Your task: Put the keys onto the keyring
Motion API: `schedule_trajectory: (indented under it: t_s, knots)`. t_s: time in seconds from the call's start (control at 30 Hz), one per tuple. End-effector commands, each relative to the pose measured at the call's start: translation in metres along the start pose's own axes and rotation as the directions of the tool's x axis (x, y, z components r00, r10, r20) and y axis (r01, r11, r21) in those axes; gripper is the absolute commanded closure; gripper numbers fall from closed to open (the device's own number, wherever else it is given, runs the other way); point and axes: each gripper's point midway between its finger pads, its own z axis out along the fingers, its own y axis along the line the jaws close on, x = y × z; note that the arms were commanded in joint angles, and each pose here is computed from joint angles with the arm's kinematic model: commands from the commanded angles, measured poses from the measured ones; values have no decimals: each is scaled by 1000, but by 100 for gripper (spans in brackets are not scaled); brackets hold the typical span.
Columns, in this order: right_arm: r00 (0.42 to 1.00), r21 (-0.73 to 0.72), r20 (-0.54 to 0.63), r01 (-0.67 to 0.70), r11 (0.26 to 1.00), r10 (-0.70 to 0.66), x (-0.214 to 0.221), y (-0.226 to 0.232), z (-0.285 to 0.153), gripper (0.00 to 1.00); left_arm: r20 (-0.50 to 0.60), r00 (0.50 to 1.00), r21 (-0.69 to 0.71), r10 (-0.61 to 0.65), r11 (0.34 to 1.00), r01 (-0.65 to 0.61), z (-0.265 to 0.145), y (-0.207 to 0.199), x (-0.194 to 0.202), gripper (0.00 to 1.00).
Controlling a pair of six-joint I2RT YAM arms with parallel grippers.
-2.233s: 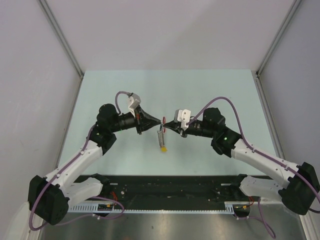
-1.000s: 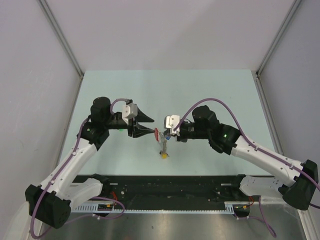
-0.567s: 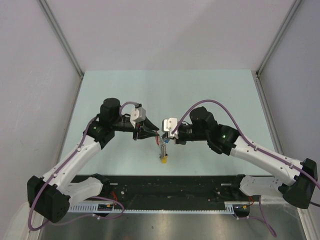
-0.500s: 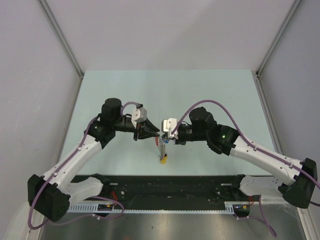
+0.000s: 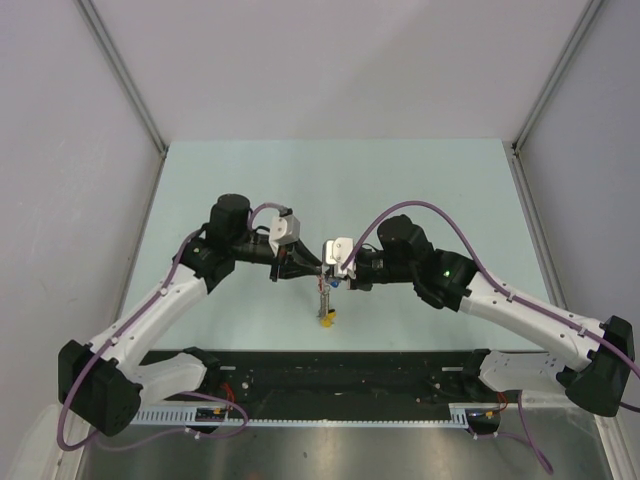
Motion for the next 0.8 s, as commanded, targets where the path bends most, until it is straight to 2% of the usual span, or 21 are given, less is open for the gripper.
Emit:
schedule_trajectory:
  t_s: [0.0, 0.13, 0.23, 0.77]
  knots:
    - [995, 55, 73, 56, 997, -60, -33, -17, -7, 100, 11, 1000, 81, 15, 997, -16, 0, -16, -11, 73]
    - [996, 54, 71, 54, 997, -58, -33, -16, -7, 100, 14, 1000, 100, 19, 995, -21, -1, -20, -13, 65]
    - [996, 50, 71, 54, 997, -58, -32, -15, -7, 100, 15, 1000, 109, 12, 994, -13, -1, -21, -12, 63]
    - [994, 50, 82, 63, 997, -67, -36, -14, -7, 100, -11, 999, 147, -31, 989, 32, 6, -24, -4, 67]
